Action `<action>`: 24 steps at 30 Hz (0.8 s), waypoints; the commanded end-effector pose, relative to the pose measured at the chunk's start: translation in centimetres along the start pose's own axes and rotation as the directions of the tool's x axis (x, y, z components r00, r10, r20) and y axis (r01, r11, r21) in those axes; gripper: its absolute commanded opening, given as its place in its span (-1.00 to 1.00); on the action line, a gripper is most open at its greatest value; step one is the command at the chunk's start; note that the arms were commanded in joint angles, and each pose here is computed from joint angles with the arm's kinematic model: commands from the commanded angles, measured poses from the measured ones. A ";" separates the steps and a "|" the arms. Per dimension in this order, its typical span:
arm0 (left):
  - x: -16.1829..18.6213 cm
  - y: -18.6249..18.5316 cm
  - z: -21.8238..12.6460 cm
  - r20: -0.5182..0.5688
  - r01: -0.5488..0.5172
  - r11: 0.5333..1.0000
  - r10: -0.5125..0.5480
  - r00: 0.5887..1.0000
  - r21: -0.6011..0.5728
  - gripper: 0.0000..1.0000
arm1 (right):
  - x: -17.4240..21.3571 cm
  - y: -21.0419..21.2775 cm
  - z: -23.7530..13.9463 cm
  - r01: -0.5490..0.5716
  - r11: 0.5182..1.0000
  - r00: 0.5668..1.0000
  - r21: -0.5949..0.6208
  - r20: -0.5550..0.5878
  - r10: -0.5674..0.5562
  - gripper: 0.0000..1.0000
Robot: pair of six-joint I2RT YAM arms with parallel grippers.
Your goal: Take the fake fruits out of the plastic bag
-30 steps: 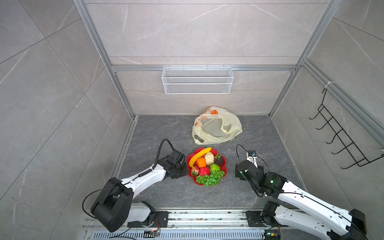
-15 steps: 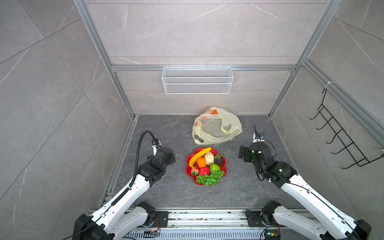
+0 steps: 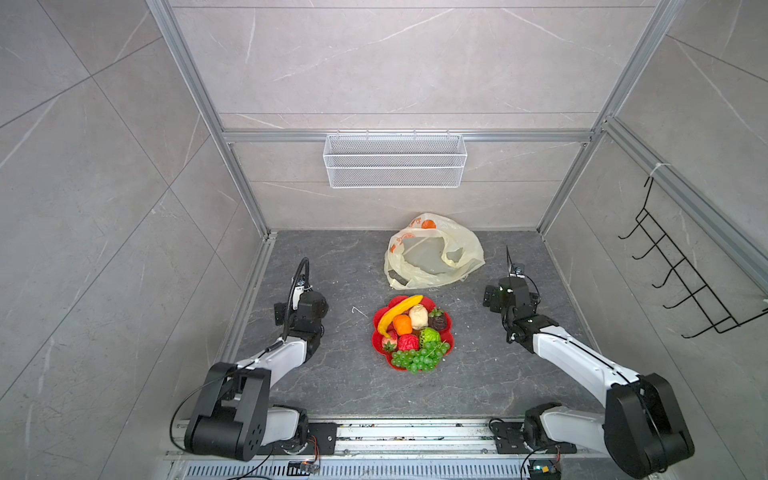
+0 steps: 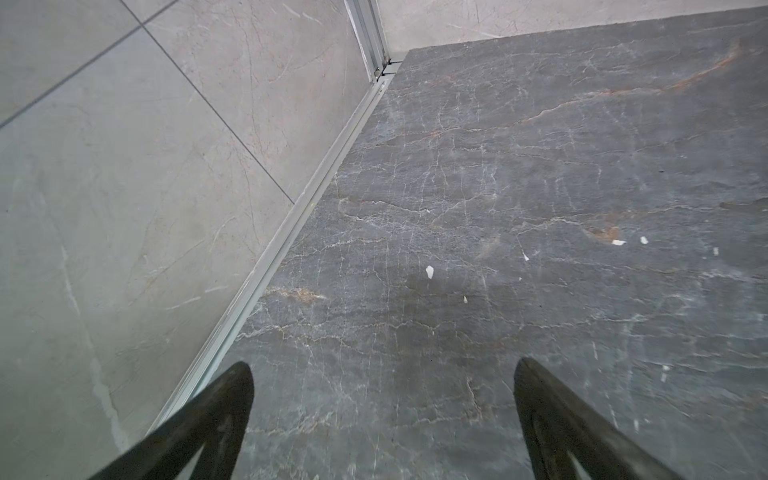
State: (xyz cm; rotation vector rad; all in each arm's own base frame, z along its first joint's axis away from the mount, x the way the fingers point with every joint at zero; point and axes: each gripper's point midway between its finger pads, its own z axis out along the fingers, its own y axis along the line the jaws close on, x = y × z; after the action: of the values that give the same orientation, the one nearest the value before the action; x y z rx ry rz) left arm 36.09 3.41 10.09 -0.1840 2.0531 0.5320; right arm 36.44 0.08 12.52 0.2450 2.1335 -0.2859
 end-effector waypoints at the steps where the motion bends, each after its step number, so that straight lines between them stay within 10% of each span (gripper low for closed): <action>1: -2.2 -1.7 1.0 0.111 -0.013 0.995 0.003 0.994 0.094 0.99 | -1.1 1.5 1.2 0.013 0.997 0.997 -0.082 0.077 -0.007 0.99; 11: -0.2 -0.2 2.4 0.123 0.171 0.958 -0.203 0.972 0.232 1.00 | 0.2 2.2 2.2 0.094 0.988 0.975 -0.122 0.214 -0.067 1.00; 24: 0.1 -0.1 2.4 0.109 0.171 0.959 -0.200 0.974 0.228 1.00 | 1.5 1.7 2.8 0.054 0.988 0.966 -0.143 0.258 -0.015 0.99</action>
State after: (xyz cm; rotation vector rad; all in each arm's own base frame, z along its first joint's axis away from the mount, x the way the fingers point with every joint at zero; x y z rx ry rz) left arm 37.39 4.47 7.61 -0.1860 1.9894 0.2307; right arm 37.91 1.35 8.35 0.0502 1.9441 -0.1586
